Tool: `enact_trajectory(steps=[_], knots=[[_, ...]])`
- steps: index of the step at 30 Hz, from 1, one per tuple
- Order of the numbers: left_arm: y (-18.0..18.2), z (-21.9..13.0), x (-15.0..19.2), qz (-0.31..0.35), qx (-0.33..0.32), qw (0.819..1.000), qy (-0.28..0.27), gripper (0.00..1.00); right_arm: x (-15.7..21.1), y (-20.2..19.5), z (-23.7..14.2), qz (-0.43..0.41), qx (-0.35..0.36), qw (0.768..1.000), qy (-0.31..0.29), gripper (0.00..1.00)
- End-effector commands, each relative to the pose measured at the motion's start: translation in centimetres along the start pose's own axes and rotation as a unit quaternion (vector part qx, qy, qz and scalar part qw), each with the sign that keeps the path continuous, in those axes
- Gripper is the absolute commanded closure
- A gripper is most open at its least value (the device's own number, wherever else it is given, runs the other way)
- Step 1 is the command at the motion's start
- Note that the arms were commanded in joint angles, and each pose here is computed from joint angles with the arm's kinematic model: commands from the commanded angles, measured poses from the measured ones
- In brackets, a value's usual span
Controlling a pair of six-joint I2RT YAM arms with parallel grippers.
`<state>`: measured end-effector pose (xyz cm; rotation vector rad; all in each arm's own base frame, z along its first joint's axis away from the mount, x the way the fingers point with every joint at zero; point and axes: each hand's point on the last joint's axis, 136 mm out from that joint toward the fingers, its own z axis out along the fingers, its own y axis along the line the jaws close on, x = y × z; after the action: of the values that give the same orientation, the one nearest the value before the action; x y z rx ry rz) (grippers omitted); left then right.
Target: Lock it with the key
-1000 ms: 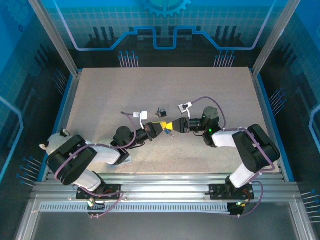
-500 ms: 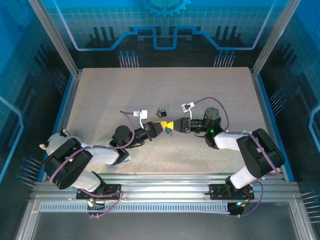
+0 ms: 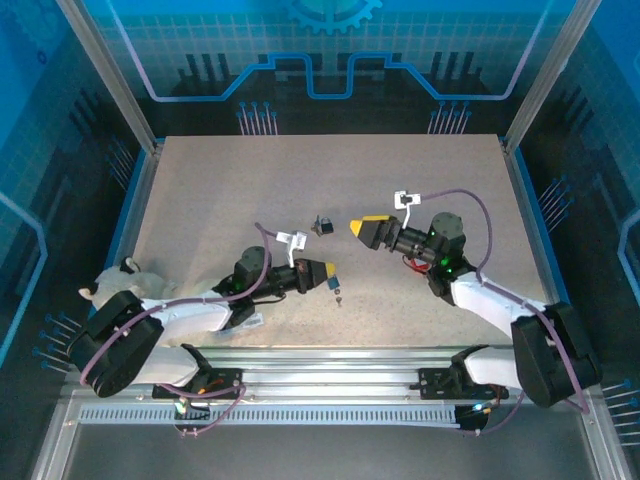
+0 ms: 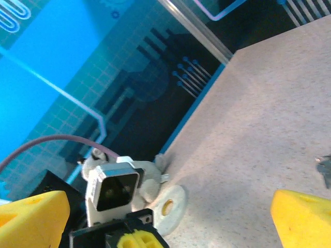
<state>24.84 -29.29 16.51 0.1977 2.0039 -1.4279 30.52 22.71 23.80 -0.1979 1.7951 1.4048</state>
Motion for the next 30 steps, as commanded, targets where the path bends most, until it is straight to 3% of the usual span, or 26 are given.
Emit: enact_trajectory(steps=[1,6,10,18,22,30], knots=[[-0.2,0.2,-1.9,0.024,-0.022,0.999,-0.018,1.0,0.3,-2.5,-1.4,-0.025,0.085,0.996,-0.005,0.0],[0.9,0.3,-4.1,0.011,-0.055,0.997,-0.047,1.0,-0.6,-4.1,-4.2,-0.036,0.192,0.98,-0.043,0.0],[1.4,0.1,-6.5,-0.012,-0.069,0.994,-0.085,1.0,-1.1,-4.4,-5.7,-0.04,0.235,0.969,-0.057,0.0],[1.1,1.3,-8.9,-0.024,-0.08,0.991,-0.106,1.0,-1.6,-3.9,-6.5,-0.04,0.215,0.97,-0.107,0.0],[1.1,1.9,-9.5,-0.028,-0.088,0.99,-0.104,1.0,-1.5,-4.7,-7.2,-0.024,0.254,0.962,-0.099,0.0],[0.8,1.9,-11.0,-0.044,-0.086,0.987,-0.132,1.0,-1.0,-3.8,-6.4,-0.026,0.209,0.973,-0.093,0.0]])
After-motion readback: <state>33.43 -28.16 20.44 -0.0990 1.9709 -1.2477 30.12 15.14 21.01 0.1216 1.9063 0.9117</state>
